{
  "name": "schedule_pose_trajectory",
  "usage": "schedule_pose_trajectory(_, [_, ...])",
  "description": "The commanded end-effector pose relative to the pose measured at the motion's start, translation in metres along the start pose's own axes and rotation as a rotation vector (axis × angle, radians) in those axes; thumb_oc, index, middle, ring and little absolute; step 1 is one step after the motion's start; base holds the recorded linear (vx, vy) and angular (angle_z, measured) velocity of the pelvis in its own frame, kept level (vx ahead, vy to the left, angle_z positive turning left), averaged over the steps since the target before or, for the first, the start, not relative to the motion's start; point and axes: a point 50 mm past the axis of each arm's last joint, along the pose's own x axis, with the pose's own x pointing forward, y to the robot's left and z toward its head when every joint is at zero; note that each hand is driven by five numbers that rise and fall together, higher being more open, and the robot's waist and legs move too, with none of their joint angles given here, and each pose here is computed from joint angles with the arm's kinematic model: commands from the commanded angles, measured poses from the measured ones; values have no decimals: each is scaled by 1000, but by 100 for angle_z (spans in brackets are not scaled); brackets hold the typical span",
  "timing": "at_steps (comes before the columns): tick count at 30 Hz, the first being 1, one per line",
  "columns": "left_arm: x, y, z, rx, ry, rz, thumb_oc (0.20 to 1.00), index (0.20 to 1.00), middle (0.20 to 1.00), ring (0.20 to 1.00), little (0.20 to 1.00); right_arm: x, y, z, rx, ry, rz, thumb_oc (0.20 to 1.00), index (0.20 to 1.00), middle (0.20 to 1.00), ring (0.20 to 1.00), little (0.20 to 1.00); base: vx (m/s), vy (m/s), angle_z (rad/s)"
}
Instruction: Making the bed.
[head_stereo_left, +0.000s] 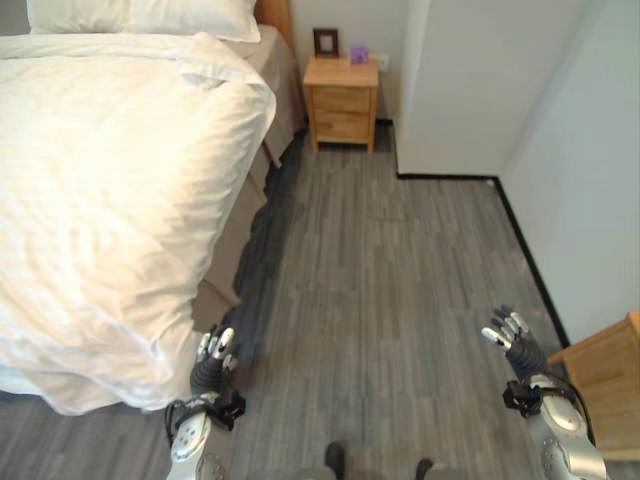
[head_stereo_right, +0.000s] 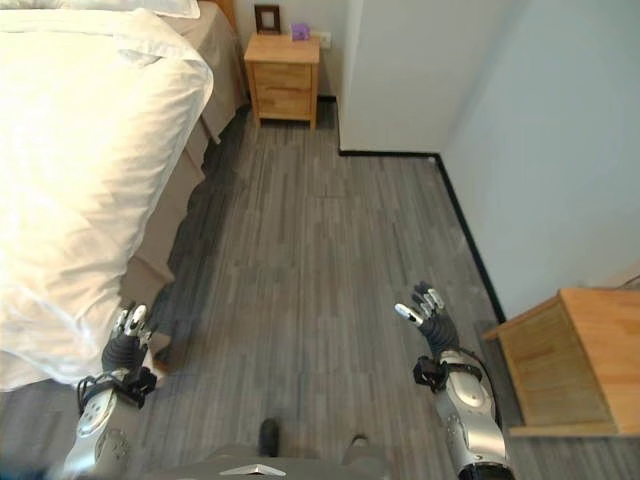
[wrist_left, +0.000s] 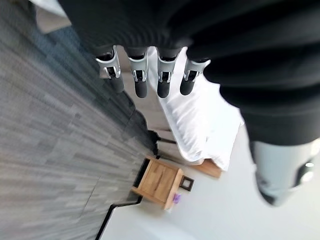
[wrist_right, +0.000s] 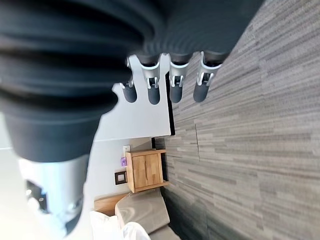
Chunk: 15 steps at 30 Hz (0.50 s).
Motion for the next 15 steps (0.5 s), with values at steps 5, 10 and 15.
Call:
schedule_pose_trajectory(5, [8, 1, 41, 83, -167, -38, 1000, 1000, 1000, 1000, 1000, 2, -4, 21, 8, -114, 4, 1000, 1000, 1000, 1000, 1000, 445, 7, 16])
schedule_pose_trajectory(10, [12, -3, 49, 120, -199, -63, 1000, 1000, 1000, 1000, 1000, -11, -15, 15, -5, -88, -18, 1000, 1000, 1000, 1000, 1000, 606, -73, 77])
schedule_pose_trajectory(15, [13, -14, 40, 67, -178, -85, 1000, 1000, 1000, 1000, 1000, -6, -15, 18, -3, -93, -10, 1000, 1000, 1000, 1000, 1000, 515, -109, 48])
